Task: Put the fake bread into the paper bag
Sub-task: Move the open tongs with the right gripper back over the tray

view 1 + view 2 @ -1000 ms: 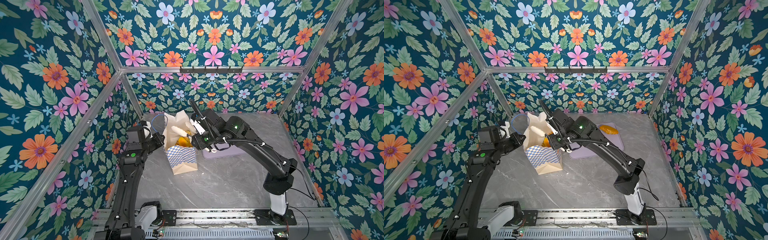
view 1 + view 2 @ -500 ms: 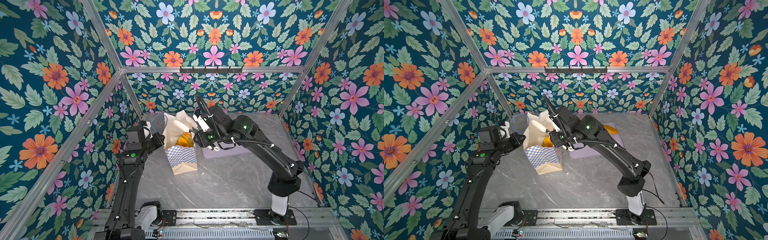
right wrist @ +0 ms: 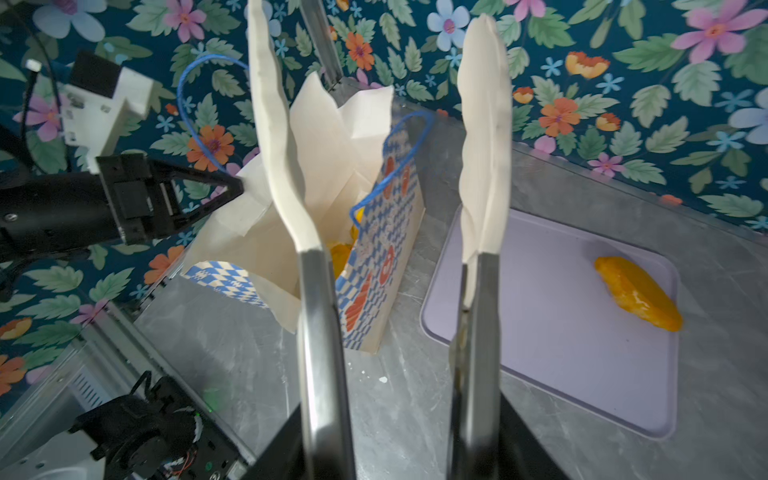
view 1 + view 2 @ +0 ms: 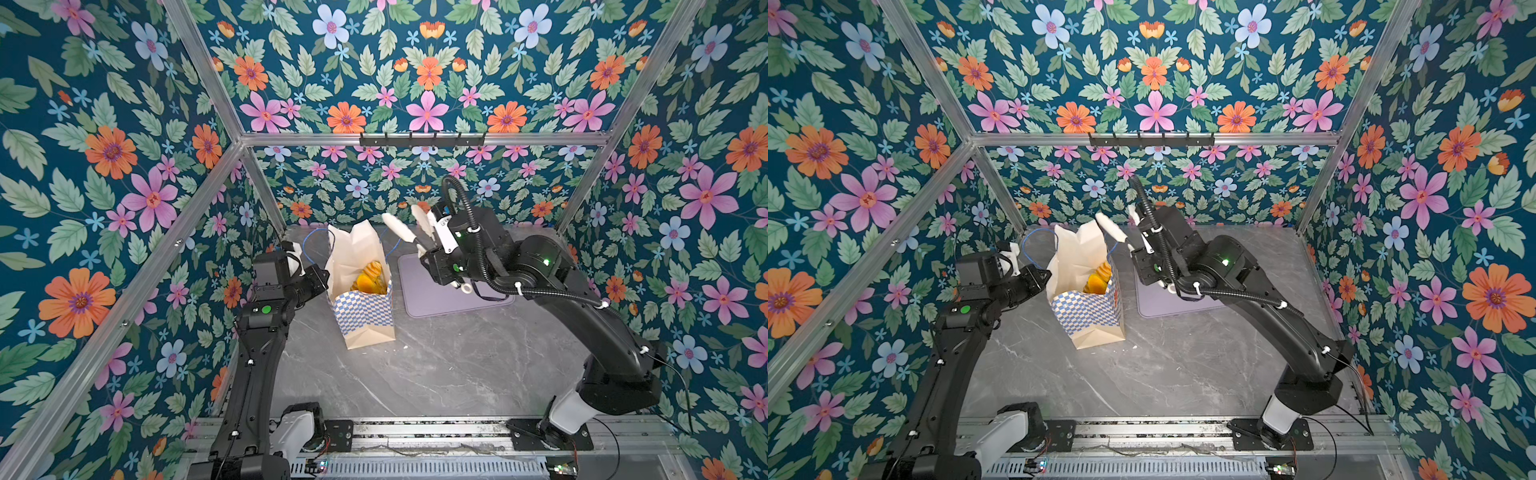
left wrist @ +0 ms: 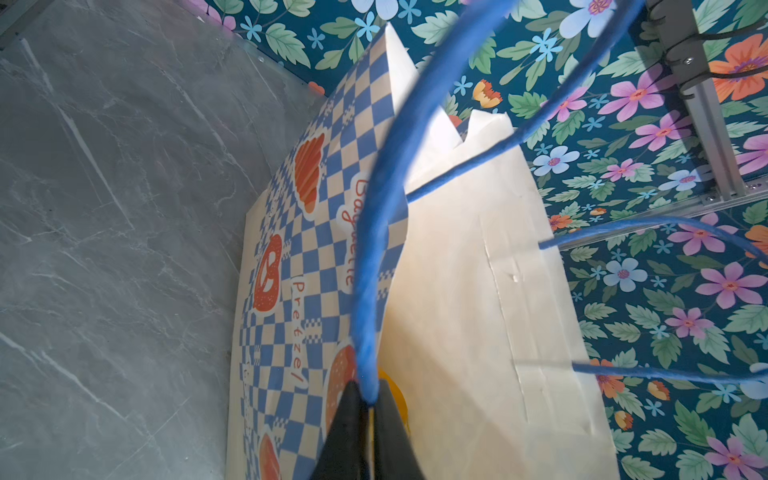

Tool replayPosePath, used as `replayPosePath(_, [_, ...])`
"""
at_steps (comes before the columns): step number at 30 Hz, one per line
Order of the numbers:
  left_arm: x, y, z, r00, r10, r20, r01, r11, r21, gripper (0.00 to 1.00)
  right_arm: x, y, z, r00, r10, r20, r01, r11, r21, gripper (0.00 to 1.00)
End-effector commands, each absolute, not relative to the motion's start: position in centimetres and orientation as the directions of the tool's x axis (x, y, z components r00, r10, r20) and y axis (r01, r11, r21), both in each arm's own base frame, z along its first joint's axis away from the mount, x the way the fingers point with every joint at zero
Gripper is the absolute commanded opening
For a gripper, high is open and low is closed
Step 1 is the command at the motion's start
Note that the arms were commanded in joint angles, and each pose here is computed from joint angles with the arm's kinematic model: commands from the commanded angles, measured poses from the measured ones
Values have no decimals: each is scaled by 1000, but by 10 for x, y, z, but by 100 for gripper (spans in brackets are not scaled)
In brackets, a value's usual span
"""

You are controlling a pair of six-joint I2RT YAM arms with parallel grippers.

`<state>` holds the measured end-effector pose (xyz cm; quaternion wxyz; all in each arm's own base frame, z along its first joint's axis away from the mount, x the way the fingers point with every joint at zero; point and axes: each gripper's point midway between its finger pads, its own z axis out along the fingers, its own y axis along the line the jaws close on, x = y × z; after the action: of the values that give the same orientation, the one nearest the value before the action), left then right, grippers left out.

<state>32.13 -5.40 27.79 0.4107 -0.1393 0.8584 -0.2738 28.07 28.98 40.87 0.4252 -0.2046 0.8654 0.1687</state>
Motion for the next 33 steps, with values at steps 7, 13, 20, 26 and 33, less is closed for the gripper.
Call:
replayPosePath(7, [324,-54,281,-621,-460,-634,-8,813,-582,11,306,224,400,-578,-79,-812,-336,930,148,53])
replayPosePath(13, [325,-55,281,-624,-459,-633,-4,811,-584,11,316,197,371,-668,63,-742,-255,917,307,53])
replayPosePath(20, [325,-55,281,-623,-458,-634,-3,811,-584,11,332,181,338,-752,240,-614,-155,841,519,53])
replayPosePath(26, [324,-55,280,-623,-460,-633,-4,811,-585,11,347,171,315,-786,372,-495,-63,747,662,53])
replayPosePath(33, [325,-55,280,-623,-462,-631,-6,810,-587,11,364,142,286,-791,516,-328,63,602,796,53])
